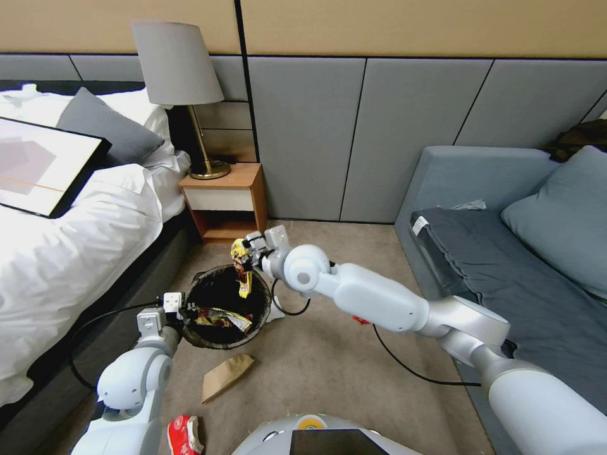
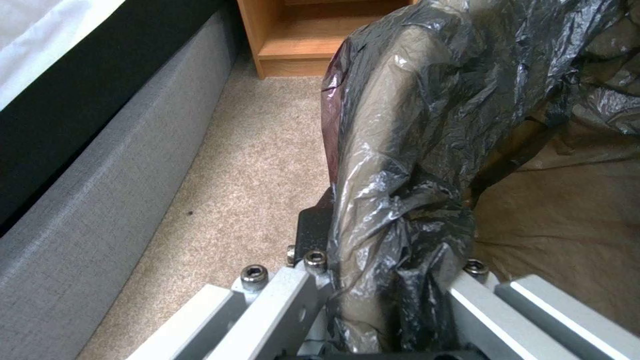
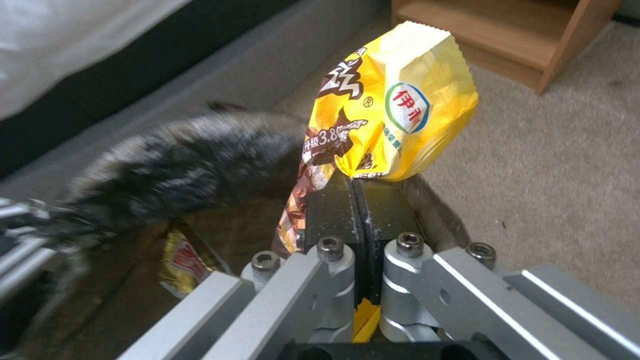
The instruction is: Pick up the trash bin, then pick up the garbage from the floor and place it into the trash bin.
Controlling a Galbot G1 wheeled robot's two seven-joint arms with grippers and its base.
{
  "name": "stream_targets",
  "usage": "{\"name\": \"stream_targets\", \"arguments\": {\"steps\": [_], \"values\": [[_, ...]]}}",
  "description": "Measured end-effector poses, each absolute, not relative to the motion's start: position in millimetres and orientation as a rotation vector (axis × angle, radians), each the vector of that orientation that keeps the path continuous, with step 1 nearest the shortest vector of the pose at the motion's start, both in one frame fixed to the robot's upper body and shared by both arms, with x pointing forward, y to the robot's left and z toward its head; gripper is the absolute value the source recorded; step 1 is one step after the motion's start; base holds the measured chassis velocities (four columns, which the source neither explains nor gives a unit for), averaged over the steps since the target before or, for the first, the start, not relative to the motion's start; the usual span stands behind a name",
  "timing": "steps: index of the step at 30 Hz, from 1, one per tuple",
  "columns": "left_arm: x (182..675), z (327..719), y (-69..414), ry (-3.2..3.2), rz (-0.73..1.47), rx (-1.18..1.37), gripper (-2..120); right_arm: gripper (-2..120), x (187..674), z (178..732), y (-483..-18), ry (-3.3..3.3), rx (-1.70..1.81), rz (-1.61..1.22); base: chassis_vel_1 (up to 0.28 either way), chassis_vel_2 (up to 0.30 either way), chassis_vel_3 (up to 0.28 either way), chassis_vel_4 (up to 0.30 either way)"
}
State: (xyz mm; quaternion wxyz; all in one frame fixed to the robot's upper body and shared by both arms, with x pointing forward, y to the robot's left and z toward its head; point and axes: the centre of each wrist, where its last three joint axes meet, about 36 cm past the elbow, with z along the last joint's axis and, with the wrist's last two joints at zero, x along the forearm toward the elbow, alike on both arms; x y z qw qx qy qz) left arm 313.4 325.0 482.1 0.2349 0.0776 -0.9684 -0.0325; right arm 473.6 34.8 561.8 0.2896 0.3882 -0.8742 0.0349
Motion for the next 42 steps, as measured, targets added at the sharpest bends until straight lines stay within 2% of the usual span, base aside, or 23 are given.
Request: {"name": "stream_targets", "arguments": {"steps": [8, 10, 14, 16, 17, 20, 21, 23, 24, 25, 27, 28, 30, 31, 34, 42], "values": [[314, 479, 326, -2.650, -0.083, 0.215, 0, 0, 480, 542, 45, -2.304, 0.990, 0.092, 0.000, 0.000, 0.000, 0.000], [314, 478, 325, -2.647, -0.081, 0.214, 0, 8, 482, 540, 49, -2.299, 0.986, 0.090, 0.000, 0.000, 0.000, 0.000], [315, 477, 325, -2.646, -0.081, 0.214, 0, 17, 482, 538, 53, -2.296, 0.985, 0.091, 0.000, 0.000, 0.000, 0.000], [314, 478, 327, -2.647, -0.086, 0.217, 0, 30, 482, 537, 59, -2.295, 0.976, 0.101, 0.000, 0.000, 0.000, 0.000], [314, 478, 327, -2.647, -0.086, 0.217, 0, 30, 482, 537, 59, -2.295, 0.976, 0.101, 0.000, 0.000, 0.000, 0.000], [314, 479, 328, -2.648, -0.089, 0.219, 0, 43, 484, 536, 61, -2.299, 0.966, 0.107, 0.000, 0.000, 0.000, 0.000], [314, 479, 328, -2.648, -0.089, 0.219, 0, 43, 484, 536, 61, -2.299, 0.966, 0.107, 0.000, 0.000, 0.000, 0.000], [314, 479, 328, -2.648, -0.089, 0.219, 0, 53, 485, 535, 61, -2.305, 0.960, 0.110, 0.000, 0.000, 0.000, 0.000], [314, 479, 328, -2.648, -0.089, 0.219, 0, 53, 485, 535, 61, -2.305, 0.960, 0.110, 0.000, 0.000, 0.000, 0.000], [314, 479, 328, -2.648, -0.089, 0.218, 0, 61, 486, 536, 59, -2.311, 0.954, 0.106, 0.000, 0.000, 0.000, 0.000], [314, 479, 328, -2.648, -0.089, 0.218, 0, 65, 487, 537, 58, -2.313, 0.950, 0.102, 0.000, 0.000, 0.000, 0.000], [314, 479, 328, -2.648, -0.088, 0.216, 0, 72, 487, 538, 56, -2.317, 0.947, 0.096, 0.000, 0.000, 0.000, 0.000], [314, 479, 328, -2.649, -0.088, 0.217, 0, 80, 490, 538, 51, -2.330, 0.926, 0.087, 0.000, 0.000, 0.000, 0.000], [314, 479, 328, -2.649, -0.088, 0.217, 0, 80, 490, 538, 51, -2.330, 0.926, 0.087, 0.000, 0.000, 0.000, 0.000], [315, 479, 328, -2.647, -0.087, 0.220, 0, 95, 490, 540, 48, -2.336, 0.926, 0.070, 0.000, 0.000, 0.000, 0.000], [315, 478, 328, -2.646, -0.082, 0.221, 0, 100, 486, 544, 42, -2.349, 0.934, 0.066, 0.000, 0.000, 0.000, 0.000]]}}
